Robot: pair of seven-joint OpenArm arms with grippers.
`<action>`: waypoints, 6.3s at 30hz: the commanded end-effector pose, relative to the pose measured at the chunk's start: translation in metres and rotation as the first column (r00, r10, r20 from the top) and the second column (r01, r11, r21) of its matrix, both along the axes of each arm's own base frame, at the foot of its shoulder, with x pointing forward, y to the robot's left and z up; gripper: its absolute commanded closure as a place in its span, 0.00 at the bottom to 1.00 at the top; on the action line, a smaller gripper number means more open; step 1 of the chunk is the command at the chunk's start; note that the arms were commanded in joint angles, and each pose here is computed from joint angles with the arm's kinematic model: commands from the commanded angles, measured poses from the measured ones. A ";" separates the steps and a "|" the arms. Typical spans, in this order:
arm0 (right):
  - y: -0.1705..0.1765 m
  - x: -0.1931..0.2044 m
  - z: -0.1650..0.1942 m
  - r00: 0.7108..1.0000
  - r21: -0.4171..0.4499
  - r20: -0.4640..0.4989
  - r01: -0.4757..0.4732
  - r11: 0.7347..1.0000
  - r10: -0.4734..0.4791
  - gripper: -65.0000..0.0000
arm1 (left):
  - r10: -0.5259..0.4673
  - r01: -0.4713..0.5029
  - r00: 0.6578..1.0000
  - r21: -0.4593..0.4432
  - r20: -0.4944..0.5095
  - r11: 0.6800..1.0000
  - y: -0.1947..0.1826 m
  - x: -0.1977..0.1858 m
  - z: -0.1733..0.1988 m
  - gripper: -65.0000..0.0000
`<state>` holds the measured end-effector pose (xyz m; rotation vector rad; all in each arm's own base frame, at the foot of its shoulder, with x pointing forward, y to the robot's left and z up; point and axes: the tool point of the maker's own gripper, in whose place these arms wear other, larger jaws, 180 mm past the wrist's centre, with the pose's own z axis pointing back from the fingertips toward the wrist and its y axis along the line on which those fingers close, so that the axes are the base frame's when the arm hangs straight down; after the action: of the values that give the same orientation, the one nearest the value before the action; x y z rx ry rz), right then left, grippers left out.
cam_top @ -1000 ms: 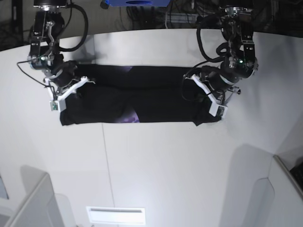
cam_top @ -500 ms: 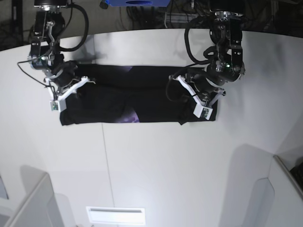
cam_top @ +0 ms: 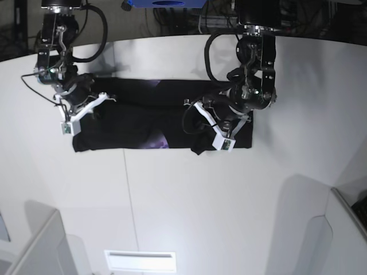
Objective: Fold the T-shirt properly
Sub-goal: 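Slide the left gripper along the strip toward the right gripper, then move the left gripper back to the strip end and grasp it, then lift the strip end with the right gripper and fold it toward the left gripper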
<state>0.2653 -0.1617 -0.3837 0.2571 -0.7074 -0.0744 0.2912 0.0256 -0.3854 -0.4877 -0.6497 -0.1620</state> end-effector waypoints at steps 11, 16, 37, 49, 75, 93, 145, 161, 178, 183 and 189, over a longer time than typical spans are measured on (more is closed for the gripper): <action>-0.004 0.010 0.012 0.999 -0.003 0.051 0.004 1.000 -0.004 1.00 | -0.006 0.006 1.000 -0.032 -0.005 0.999 -0.023 0.001 0.005 1.00; -0.004 0.010 0.012 0.999 -0.003 0.051 0.004 1.000 -0.004 1.00 | -0.008 0.008 1.000 -0.031 0.004 0.999 -0.024 0.008 0.007 1.00; -0.003 0.010 0.012 0.999 -0.003 0.048 0.003 1.000 -0.002 1.00 | -0.026 0.024 0.999 -0.061 -0.021 0.998 -0.041 0.004 0.003 0.48; -0.032 0.013 0.020 0.994 -0.018 0.074 0.081 0.997 -0.080 1.00 | -0.173 0.179 0.981 -0.075 0.088 0.981 -0.089 -0.005 0.039 0.27; -0.090 0.035 -0.016 0.989 0.039 -0.091 0.120 0.992 -0.116 0.32 | 0.379 -0.394 0.919 0.203 0.110 0.896 0.192 -0.009 -0.010 1.00; -0.046 0.009 -0.045 0.977 0.084 -0.212 0.021 0.996 -0.003 0.40 | 0.246 -0.253 0.967 0.187 0.058 0.949 0.142 -0.001 -0.046 1.00; 0.110 0.042 0.072 0.962 0.097 0.101 -0.262 0.960 0.252 1.00 | 0.164 -0.165 0.986 0.122 0.014 0.979 0.086 0.020 -0.058 1.00; 0.183 0.025 0.065 0.931 0.183 0.089 -0.364 0.913 0.354 1.00 | 0.163 -0.161 0.987 0.130 -0.002 0.978 0.088 0.010 -0.063 1.00; 0.233 0.018 0.030 0.929 0.219 0.023 -0.365 0.905 0.370 1.00 | 0.167 -0.162 0.986 0.136 -0.025 0.977 0.090 -0.001 -0.070 1.00; 0.251 0.019 0.037 0.922 0.234 0.032 -0.383 0.894 0.386 1.00 | 0.163 -0.157 0.986 0.150 -0.027 0.976 0.095 -0.003 -0.071 1.00; 0.255 0.023 0.027 0.922 0.232 0.001 -0.376 0.897 0.386 1.00 | 0.162 -0.160 0.987 0.160 0.002 0.974 0.102 -0.005 -0.062 1.00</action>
<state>0.2790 0.0906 -0.3701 0.5923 -0.5493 0.2148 0.2965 0.1176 -0.4363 -0.3324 -0.7226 -0.0461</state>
